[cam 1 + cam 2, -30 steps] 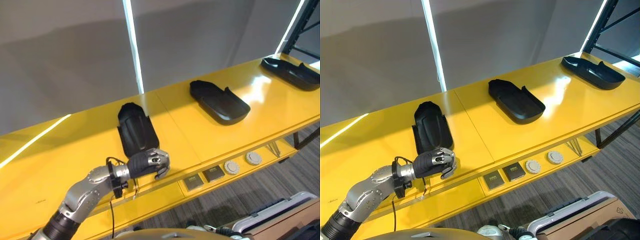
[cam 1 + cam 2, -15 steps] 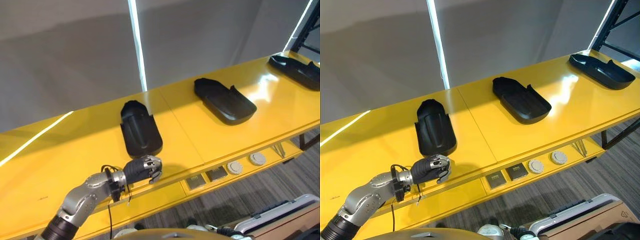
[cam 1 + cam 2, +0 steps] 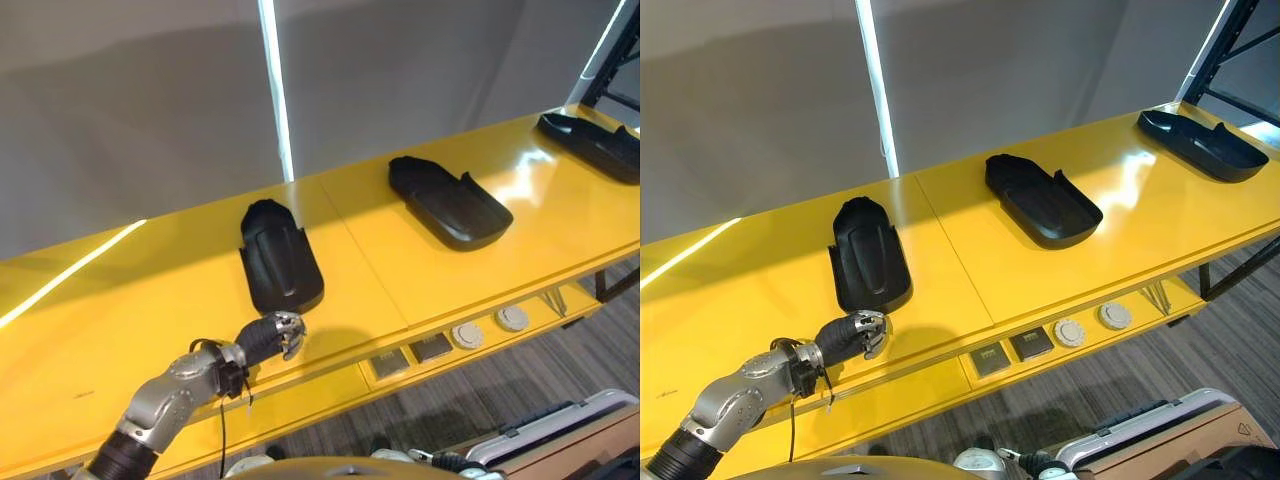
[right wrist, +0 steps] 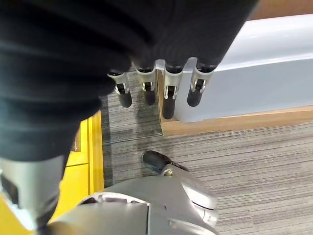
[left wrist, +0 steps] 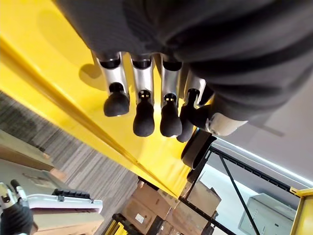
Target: Move parts from the plastic box to the shelf.
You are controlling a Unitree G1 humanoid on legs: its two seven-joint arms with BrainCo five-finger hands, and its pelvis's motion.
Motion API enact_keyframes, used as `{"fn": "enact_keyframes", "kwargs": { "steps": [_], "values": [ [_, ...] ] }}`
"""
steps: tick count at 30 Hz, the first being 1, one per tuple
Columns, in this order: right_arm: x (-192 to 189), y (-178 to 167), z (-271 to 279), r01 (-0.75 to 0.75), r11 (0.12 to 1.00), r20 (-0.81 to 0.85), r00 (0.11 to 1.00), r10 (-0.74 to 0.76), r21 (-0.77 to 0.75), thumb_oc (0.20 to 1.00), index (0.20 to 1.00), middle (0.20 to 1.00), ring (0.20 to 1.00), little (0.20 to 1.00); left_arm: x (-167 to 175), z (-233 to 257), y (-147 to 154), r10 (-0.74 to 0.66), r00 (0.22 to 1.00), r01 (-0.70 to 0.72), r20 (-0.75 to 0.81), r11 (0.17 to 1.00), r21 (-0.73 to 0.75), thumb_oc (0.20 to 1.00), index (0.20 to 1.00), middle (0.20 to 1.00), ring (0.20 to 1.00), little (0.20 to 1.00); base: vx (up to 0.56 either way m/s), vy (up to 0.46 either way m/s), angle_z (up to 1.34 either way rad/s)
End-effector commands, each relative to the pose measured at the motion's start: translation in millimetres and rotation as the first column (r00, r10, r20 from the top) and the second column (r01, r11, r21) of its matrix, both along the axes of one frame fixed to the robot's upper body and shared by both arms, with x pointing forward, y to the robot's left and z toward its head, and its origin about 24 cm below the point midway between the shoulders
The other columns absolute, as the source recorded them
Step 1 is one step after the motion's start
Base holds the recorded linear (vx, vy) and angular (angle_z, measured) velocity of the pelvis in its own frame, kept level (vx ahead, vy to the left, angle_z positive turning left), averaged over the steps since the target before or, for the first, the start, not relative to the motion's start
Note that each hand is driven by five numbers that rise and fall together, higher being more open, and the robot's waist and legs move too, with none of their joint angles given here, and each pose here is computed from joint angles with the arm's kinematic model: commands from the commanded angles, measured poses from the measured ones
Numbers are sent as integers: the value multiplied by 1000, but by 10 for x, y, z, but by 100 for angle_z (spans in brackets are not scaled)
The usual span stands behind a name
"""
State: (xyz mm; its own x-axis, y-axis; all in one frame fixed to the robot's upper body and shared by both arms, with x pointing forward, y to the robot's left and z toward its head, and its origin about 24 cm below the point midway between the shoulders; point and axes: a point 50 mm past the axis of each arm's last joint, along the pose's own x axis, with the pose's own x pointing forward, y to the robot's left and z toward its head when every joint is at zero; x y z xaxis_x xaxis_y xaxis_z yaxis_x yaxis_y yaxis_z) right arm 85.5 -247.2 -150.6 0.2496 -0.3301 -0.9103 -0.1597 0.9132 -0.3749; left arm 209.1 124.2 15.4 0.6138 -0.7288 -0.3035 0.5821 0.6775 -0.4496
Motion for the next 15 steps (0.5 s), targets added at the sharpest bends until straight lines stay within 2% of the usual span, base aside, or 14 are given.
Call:
{"fn": "enact_keyframes", "kwargs": {
  "steps": [1, 15],
  "values": [
    [107, 21, 8, -34, 999, -3, 999, 34, -10, 1000, 1000, 1000, 1000, 1000, 184, 150, -65, 44, 993, -44, 106, 999, 0, 200, 200, 200, 200, 200, 0, 0, 0],
    [103, 103, -4, -53, 999, -4, 999, 53, 6, 1000, 1000, 1000, 1000, 1000, 382, 227, -180, 144, 977, -145, 156, 989, -8, 200, 200, 200, 200, 200, 0, 0, 0]
  ]
}}
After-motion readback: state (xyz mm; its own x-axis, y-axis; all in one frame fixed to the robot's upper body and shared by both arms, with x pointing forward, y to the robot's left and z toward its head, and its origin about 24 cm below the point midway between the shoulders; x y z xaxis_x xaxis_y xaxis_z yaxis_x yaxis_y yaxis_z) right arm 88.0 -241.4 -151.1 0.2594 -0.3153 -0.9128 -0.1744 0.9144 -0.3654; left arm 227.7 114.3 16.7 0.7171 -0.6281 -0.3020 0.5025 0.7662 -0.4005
